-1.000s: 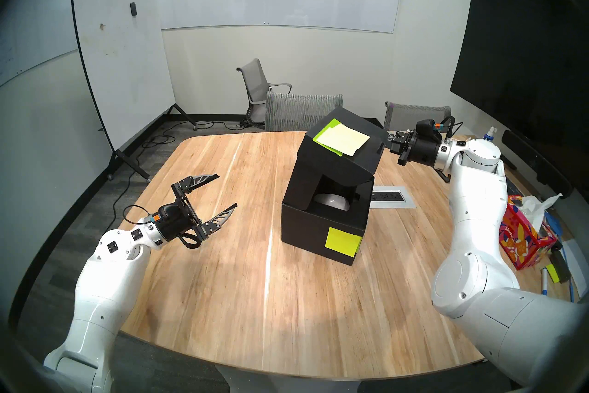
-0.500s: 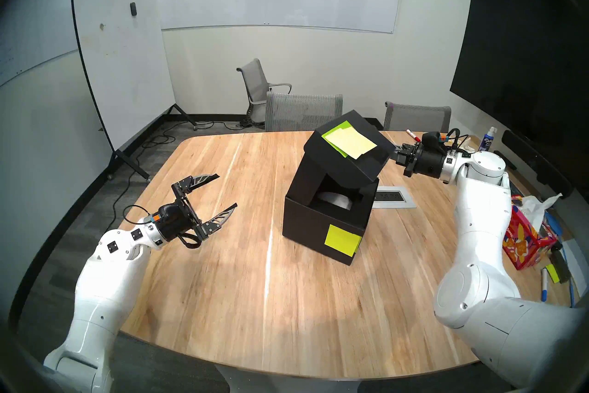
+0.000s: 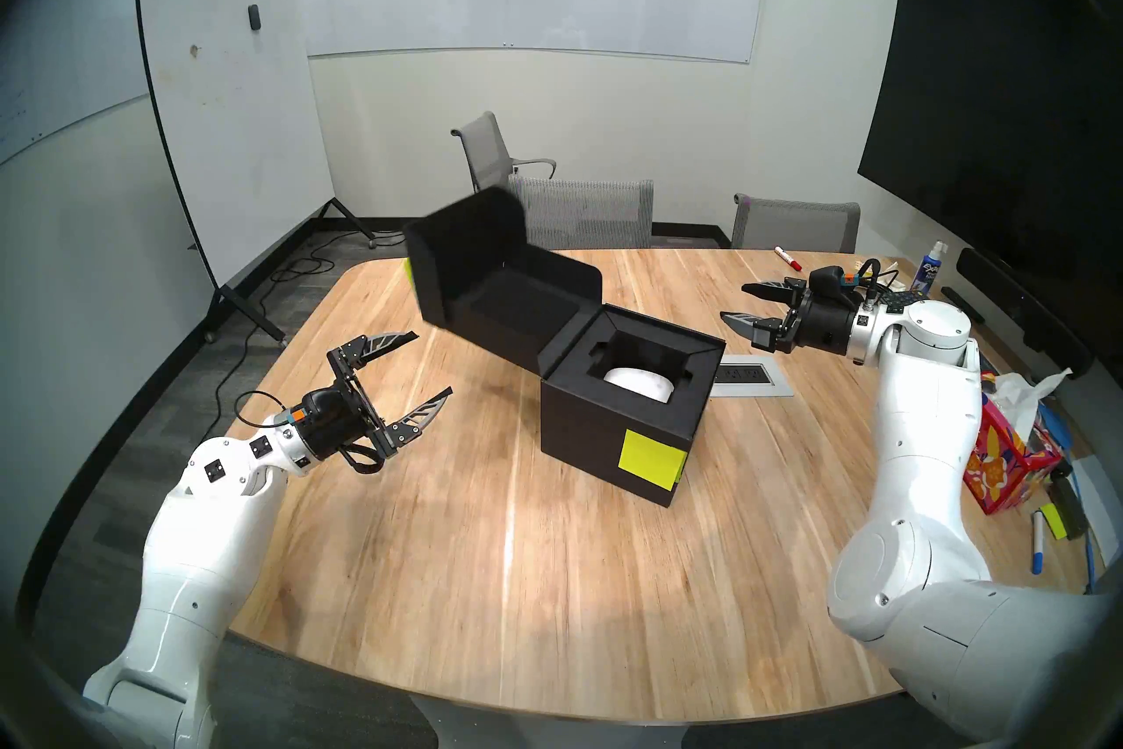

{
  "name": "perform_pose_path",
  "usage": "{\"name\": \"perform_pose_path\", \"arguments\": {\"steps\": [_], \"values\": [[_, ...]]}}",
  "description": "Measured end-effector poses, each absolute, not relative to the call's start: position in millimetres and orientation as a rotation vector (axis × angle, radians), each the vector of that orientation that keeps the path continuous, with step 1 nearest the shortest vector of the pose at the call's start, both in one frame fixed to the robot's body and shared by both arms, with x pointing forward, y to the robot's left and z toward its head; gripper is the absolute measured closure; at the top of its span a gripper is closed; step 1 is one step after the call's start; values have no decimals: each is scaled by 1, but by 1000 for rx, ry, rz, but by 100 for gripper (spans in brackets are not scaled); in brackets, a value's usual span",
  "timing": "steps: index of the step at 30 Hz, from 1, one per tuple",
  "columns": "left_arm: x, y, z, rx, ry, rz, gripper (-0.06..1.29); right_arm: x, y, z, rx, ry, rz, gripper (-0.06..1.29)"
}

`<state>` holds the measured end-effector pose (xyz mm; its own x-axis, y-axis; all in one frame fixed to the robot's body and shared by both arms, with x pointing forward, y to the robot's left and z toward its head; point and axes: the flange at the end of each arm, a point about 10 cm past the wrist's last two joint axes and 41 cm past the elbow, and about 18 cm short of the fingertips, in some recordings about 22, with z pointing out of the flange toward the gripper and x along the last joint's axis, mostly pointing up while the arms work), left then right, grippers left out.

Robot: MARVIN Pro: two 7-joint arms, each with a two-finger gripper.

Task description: Open the box and place the mouse inside

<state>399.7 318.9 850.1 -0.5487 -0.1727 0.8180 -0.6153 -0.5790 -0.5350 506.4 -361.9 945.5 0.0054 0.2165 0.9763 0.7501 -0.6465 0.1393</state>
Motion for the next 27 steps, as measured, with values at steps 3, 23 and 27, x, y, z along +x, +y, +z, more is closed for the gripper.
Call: {"name": "perform_pose_path", "arguments": {"steps": [3,23,27], "values": [[400,319,850,1304,-1255,2204,1,505,-360,947,-1861,-991,-1686,0],[400,319,850,1303,-1255,2204,1,498,-333,981,-1831,-1036,-1720,0],[400,319,850,1303,-1255,2204,1,494,-326,996,-1813,-1035,-1736,0]]}}
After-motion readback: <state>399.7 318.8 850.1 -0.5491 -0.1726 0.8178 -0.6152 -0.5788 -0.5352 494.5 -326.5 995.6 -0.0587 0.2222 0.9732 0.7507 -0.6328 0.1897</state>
